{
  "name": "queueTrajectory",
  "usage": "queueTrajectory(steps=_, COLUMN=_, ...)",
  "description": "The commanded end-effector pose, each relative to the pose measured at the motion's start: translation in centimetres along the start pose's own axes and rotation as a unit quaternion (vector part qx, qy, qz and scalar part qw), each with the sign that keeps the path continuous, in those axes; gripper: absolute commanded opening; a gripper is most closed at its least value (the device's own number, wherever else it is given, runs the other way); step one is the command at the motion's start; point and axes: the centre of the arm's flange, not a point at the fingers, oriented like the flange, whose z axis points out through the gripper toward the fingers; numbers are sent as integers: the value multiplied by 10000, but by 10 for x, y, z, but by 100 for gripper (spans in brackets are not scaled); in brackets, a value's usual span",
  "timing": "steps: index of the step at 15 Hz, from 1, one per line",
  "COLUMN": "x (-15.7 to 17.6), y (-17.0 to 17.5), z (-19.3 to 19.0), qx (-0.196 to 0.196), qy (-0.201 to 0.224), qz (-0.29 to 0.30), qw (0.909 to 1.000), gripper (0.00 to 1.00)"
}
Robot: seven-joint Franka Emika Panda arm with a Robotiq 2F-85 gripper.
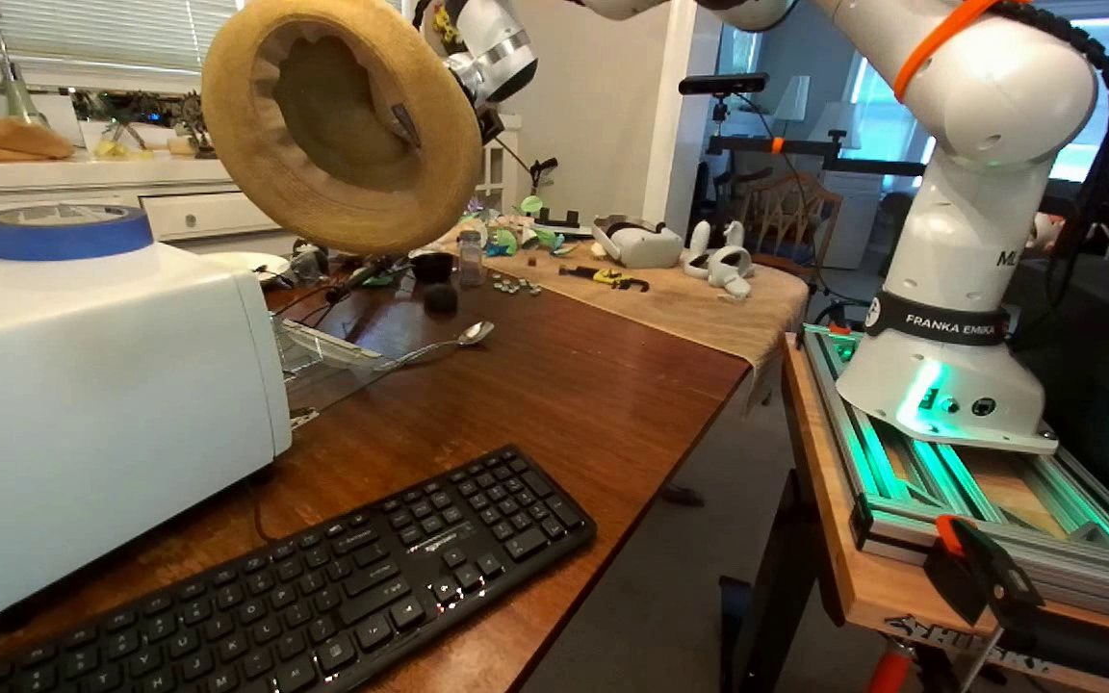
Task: Turn the hat upside down.
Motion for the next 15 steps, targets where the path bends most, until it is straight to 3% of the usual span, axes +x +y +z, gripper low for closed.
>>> queueTrajectory(steps=1, x=9, y=38, z=9, qx=988, qy=-133, qz=127, qw=9949, gripper=2)
queueTrajectory(steps=6, x=4, y=28, z=21, qx=2141, qy=-606, qz=716, qw=9723, gripper=2)
queueTrajectory(steps=10, x=9, y=14, z=26, qx=2837, qy=-1185, qz=1303, qw=9426, gripper=2)
queueTrajectory(steps=13, x=15, y=7, z=47, qx=3033, qy=-1706, qz=1648, qw=9229, gripper=2)
queueTrajectory(steps=15, x=20, y=2, z=58, qx=2943, qy=-2080, qz=1910, qw=9130, gripper=2)
